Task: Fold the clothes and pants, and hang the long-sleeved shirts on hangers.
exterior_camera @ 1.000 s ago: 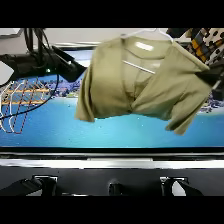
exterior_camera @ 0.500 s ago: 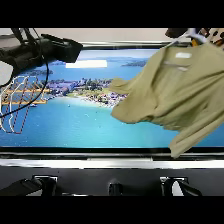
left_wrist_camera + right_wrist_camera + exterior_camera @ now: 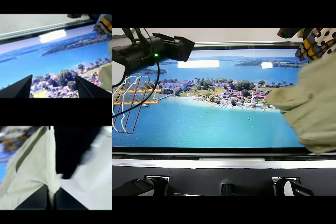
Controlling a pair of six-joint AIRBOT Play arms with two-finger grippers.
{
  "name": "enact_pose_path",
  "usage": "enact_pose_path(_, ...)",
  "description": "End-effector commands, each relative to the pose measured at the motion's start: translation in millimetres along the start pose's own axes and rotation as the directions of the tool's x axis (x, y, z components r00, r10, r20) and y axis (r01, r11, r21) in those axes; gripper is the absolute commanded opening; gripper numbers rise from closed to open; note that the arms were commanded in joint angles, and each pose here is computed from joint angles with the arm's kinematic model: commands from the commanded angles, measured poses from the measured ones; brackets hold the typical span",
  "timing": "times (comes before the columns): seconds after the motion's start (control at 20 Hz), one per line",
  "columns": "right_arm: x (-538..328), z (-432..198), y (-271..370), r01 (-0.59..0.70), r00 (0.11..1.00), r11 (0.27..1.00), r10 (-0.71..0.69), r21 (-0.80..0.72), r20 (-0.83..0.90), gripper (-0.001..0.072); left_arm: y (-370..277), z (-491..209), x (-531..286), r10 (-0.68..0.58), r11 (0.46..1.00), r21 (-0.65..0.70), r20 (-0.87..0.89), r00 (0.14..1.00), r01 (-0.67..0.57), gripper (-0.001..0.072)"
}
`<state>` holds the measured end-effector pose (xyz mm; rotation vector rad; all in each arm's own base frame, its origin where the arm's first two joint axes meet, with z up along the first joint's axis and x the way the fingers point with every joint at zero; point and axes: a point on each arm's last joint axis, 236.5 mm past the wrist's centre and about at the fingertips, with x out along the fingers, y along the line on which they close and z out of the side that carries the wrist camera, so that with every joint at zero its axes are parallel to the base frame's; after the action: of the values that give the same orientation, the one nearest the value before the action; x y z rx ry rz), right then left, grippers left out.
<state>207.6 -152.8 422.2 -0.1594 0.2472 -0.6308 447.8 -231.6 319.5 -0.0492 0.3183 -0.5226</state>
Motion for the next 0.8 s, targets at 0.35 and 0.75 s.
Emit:
enact_pose_path(0.35,6.5,52.2,-104.2,0.454,0.858,0.880,-0.473,0.136,0.198,0.0027,-0.2,0.3,0.0,0.000,1.000,-0.001,0.001,1.000,0.000,0.0611)
enact_pose_path(0.75,28.4,126.3,-96.7,0.428,0.805,0.892,-0.450,0.146,0.386,0.0027,0.2,-1.8,2.4,0.000,1.000,-0.003,-0.004,1.000,0.000,0.0610)
